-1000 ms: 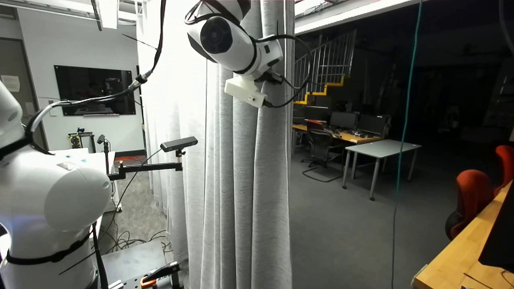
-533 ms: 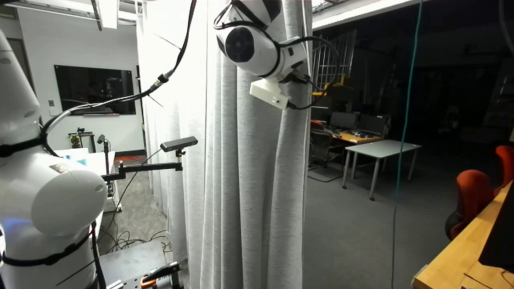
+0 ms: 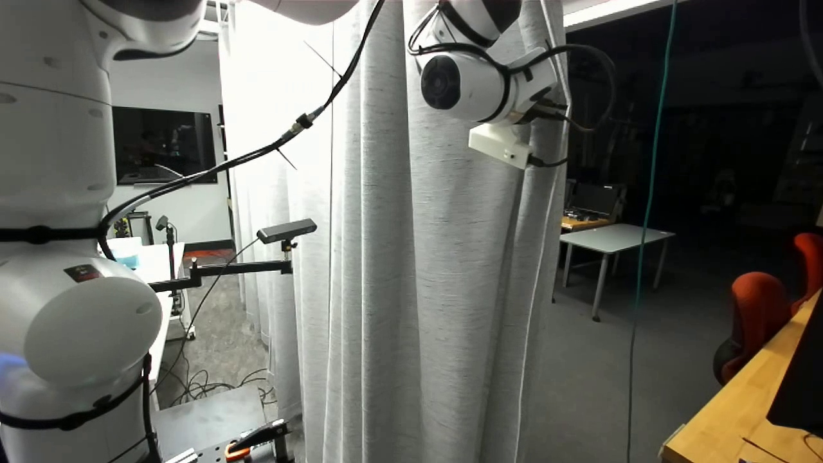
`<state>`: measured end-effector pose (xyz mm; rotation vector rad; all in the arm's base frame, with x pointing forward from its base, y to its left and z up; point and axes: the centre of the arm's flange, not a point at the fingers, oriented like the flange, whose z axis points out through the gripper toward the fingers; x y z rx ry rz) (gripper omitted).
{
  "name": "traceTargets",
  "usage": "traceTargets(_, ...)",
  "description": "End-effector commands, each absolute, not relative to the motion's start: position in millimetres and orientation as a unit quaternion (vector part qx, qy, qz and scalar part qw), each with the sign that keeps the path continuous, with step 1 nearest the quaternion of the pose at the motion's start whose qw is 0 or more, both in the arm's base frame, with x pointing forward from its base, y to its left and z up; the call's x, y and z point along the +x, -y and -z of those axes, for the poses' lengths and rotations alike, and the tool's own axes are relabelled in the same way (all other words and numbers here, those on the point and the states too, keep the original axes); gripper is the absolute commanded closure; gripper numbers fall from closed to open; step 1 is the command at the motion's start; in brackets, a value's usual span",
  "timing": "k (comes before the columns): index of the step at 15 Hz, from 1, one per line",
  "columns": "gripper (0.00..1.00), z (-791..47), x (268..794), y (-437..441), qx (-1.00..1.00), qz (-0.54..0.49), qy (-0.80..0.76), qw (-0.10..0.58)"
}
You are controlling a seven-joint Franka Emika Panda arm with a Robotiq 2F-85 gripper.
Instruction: Draw the curtain closed
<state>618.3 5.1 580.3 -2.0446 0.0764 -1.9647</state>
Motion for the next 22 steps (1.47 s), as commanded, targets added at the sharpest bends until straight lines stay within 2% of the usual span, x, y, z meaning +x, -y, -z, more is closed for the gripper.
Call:
traceTargets(1,0.99,-559.3,669.6,38.8,-0.727,0.678,-0.07,0.082)
traceTargets(12,0.99,-596.6,647.6,279.5,-0.684,0.703,-0.182,-0.072)
traceTargets(19,0.99,-610.8,683.0,339.9,-0.664,0.678,-0.27,-0.163)
traceTargets(22,0.99,-615.6,680.0,368.3,-0.648,0.668,-0.313,-0.188)
